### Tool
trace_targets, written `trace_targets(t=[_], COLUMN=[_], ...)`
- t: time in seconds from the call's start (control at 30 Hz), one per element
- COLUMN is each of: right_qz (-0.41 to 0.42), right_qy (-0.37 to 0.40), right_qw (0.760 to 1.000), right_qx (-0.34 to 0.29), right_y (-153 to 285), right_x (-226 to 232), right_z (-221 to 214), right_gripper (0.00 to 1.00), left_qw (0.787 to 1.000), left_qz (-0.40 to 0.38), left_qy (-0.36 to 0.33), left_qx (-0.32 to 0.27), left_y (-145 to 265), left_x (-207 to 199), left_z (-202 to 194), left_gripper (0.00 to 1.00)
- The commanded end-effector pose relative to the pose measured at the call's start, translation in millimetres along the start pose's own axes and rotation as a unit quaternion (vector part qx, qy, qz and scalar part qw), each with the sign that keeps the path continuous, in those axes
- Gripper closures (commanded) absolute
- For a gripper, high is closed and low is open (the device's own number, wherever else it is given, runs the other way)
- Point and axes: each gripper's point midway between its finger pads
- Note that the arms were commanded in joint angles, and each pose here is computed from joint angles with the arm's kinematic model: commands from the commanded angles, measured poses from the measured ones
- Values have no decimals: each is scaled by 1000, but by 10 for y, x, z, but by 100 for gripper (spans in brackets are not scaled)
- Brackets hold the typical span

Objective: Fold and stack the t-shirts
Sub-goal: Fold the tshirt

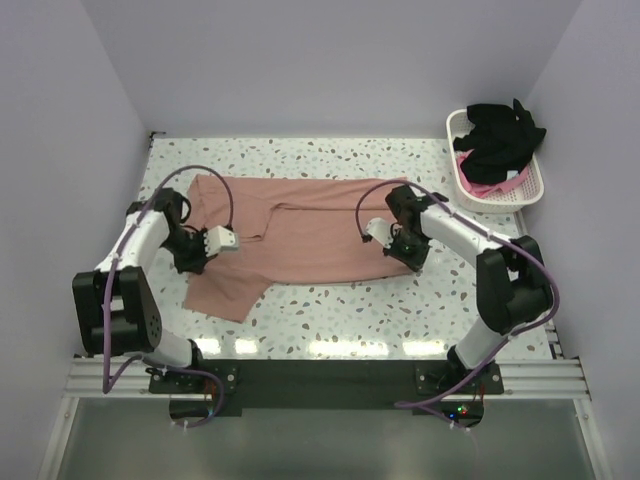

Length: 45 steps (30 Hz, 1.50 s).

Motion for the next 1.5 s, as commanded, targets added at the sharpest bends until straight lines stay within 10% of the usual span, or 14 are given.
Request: trace_targets(t=[0.0, 1.47], right_qz=[3, 11], right_qy=[2, -3], right_qw=[1000, 1000], right_qx=[-11, -11], right_y=[157, 121], right_x=[-149, -1439], right_z=[60, 209], right_gripper=[100, 100], left_qw=[999, 992], left_qz=[-10, 53], left_qy=[30, 102], left_qx=[-38, -60], left_y=[146, 120], left_x=[131, 1935], left_z=[230, 817], left_gripper=[100, 100])
Point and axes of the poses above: each gripper's point midway between its finger pads, its own y axis back along the fingers, its own x axis along the line the jaws close on, z = x × y, and after that the axes turned 8 degrees about y, right-handed
